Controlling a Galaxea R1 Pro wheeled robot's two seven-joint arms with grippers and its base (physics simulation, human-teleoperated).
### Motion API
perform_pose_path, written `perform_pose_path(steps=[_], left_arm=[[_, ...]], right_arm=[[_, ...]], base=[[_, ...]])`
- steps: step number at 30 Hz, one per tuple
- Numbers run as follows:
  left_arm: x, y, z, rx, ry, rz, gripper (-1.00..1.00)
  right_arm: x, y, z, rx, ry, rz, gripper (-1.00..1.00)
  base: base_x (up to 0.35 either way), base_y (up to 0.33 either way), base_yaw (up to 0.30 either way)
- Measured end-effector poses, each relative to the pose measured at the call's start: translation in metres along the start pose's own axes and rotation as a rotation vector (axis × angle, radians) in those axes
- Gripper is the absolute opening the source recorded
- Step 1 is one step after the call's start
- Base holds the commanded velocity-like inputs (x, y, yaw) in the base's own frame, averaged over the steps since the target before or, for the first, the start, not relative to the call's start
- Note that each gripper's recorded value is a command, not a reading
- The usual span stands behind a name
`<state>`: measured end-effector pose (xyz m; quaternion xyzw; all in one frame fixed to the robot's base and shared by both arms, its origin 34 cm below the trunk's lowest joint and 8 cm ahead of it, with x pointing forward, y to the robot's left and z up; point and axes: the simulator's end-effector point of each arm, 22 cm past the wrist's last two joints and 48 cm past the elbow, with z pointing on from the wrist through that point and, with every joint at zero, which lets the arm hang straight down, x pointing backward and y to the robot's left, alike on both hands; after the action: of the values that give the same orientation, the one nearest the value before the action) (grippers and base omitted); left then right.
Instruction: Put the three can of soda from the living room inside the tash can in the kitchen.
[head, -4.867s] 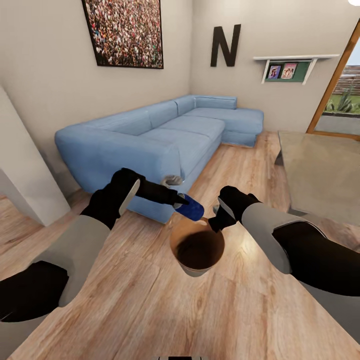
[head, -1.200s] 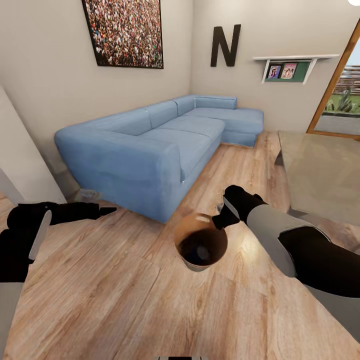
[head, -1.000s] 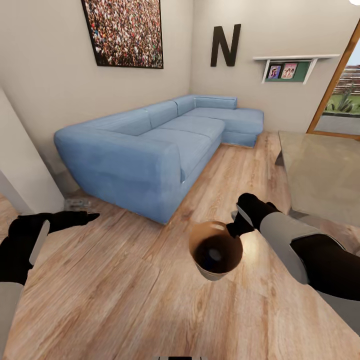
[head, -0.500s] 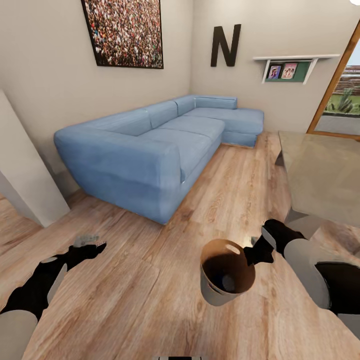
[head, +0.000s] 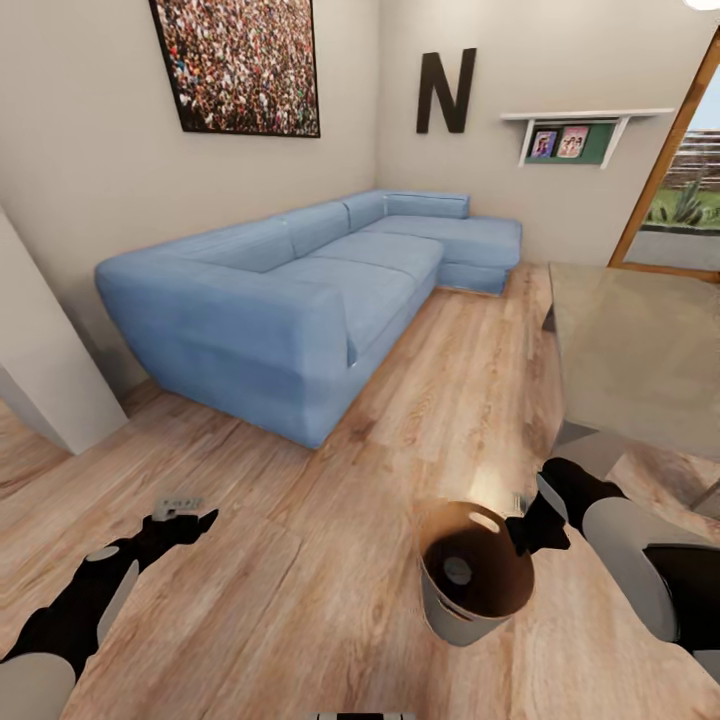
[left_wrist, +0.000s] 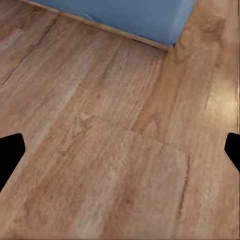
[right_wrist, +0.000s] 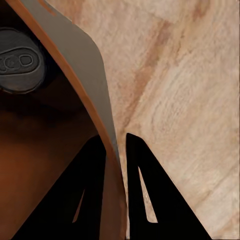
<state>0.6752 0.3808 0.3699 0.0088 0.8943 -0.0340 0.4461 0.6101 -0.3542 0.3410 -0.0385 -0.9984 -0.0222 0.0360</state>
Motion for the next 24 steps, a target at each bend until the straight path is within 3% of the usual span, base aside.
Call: perform_pose_path(steps=[3,9,14,20,24], left_arm=[[0.003,0.0,0.0,0.001,0.001,0.0,1.0],[0.004,0.0,0.0,0.001,0.001,-0.002,1.0],[0.011,0.0,-0.002,0.0,0.006,-0.008,1.0],[0.013,0.0,-0.004,-0.001,0.001,-0.004,1.0],[0.012,0.0,-0.004,-0.001,-0.005,-0.002,1.0]], right_arm=[[0.006,-0.009,0.005,0.03,0.009,-0.011,-1.0],[0.006,-0.008,0.006,-0.006,-0.004,0.027,-1.0],[0.012,-0.031,0.007,0.07,0.009,-0.007,-1.0],[0.01,-0.013,0.007,-0.021,-0.004,0.053,-1.0],[0.012,-0.024,0.007,0.029,0.002,0.022,-1.0]], base=[[0.0,-0.307,-0.026],[0.0,-0.291,-0.169],[0.0,-0.088,-0.233],[0.0,-0.142,-0.241],[0.0,-0.265,-0.242]])
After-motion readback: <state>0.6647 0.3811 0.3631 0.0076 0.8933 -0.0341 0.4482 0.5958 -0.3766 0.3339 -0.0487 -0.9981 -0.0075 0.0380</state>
